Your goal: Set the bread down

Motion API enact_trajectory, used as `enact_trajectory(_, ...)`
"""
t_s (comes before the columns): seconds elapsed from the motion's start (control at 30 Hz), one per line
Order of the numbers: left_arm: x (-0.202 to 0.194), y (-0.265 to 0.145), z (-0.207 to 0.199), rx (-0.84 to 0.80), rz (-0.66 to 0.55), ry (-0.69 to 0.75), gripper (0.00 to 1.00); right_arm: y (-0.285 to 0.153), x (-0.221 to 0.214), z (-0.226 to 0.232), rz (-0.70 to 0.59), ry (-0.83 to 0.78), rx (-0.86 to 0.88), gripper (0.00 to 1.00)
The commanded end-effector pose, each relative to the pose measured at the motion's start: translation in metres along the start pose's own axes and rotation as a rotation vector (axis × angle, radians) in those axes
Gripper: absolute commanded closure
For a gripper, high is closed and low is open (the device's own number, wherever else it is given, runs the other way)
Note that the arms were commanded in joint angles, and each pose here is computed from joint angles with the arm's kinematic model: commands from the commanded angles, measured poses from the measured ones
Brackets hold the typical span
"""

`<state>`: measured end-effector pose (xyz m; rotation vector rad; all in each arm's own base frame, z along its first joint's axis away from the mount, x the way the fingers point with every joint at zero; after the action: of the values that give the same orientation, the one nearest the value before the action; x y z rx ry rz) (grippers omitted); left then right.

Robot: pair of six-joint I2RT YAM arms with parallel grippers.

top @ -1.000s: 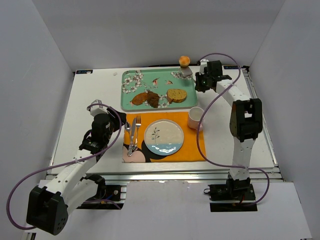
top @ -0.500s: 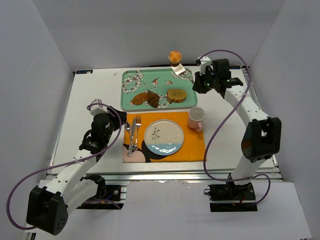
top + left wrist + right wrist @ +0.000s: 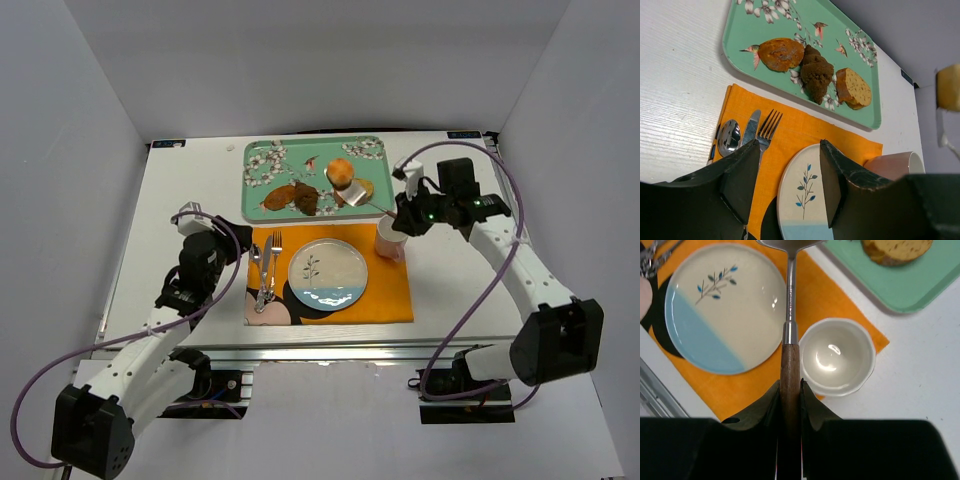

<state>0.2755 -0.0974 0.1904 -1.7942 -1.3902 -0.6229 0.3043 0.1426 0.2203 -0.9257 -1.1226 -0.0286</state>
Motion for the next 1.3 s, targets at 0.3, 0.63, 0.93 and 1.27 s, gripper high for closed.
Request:
enact_trajectory(0.3,-0.003,-0.009,0.0,-0.039,-0.005,-0.013,0.39,-0.026,-0.057,0.039,0.049,-0.294,0.06,1.0)
enact_trajectory(0.63,-0.007,-0.008,0.0,-0.054,0.008,-0.005,0.39,-0.023,-0.093,0.055,0.159,-0.453,0.034,1.0)
enact_trajectory(0.93,-0.008,-0.009,0.001,-0.057,0.004,0.002,0.39,-0.013,-0.098,0.052,0.275,-0.61,-0.065,1.0)
enact_trajectory(1.27,-0.008,-0.008,0.002,-0.052,0.001,0.013,0.39,-0.013,-0.097,0.041,0.319,-0.82,-0.246,1.0)
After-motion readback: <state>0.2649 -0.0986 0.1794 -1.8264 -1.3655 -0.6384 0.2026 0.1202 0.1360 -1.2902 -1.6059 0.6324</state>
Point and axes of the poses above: each gripper's point midway between its finger pads, its own y axis out along the fingers, its own z axis along the line the jaws close on, x = y × z, the point moved 4 cm from there along -y, back along the fingers, and after that the axes turned 3 degrees about y, right-handed, at the moved point
